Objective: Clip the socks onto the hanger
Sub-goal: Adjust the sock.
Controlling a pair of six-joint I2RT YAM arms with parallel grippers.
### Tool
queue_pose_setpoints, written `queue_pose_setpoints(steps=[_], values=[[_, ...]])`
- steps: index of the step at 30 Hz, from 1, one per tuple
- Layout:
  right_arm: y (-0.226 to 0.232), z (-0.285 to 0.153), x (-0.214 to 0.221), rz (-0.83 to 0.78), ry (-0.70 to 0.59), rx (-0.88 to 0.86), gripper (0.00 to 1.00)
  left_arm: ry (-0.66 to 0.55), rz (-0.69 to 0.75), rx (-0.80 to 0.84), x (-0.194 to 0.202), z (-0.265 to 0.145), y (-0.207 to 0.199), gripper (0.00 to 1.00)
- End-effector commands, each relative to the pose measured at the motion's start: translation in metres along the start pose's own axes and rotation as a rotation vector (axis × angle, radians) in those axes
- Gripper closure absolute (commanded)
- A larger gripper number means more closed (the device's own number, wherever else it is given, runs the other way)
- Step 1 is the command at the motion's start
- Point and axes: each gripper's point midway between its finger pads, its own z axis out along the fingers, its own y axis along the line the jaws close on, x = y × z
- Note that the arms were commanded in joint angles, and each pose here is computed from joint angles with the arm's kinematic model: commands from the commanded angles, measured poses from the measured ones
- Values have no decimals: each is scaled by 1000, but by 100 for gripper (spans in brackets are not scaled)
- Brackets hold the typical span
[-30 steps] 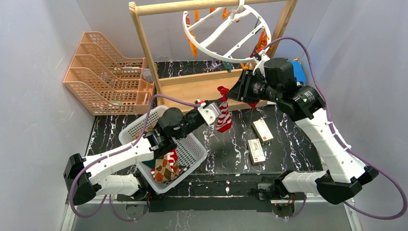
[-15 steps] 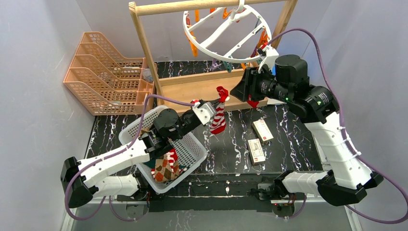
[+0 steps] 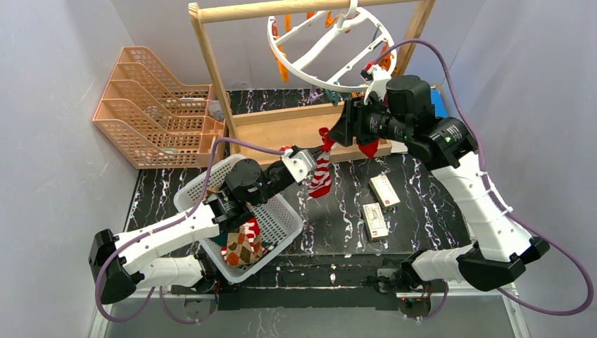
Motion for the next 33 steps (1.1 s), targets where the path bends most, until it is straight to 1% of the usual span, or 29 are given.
queue_pose_setpoints(steps=[1,4,7,13,14,16,19,23,26,27,29,31,33], values=[[11,-2,-13,-34,-35,-38,39,-48,-12,-4,-16,-1,3,100],[9,2,-8,-33,-14,-27,45,-52,-14,-3,-17,-1,2,100],[1,2,-8,-31,-19,20,56,-51,-17,-3,-17,-2,2,100],[-14,-12,-23,-33,-98,129,94,-26,-38,-39,-10,-5,7,100],[-16,-16,-26,-30,-118,145,98,-9,-45,-56,-7,-5,9,100],[-15,-27,-35,-26,-163,156,99,34,-65,-95,1,-5,15,100],[-12,-35,-40,-28,-196,140,99,84,-96,-151,11,-3,22,100],[-12,-32,-30,-28,-166,131,99,92,-119,-192,15,0,27,100],[-11,-32,-24,-27,-157,118,99,77,-123,-191,10,5,27,100],[-11,-33,-25,-27,-163,116,94,64,-124,-181,7,7,26,100],[-8,-38,-29,-34,-178,112,74,38,-122,-161,2,10,23,100],[-6,-44,-33,-40,-187,109,59,20,-121,-143,-3,13,21,100],[-5,-48,-36,-46,-191,110,51,3,-119,-133,-7,15,20,100]])
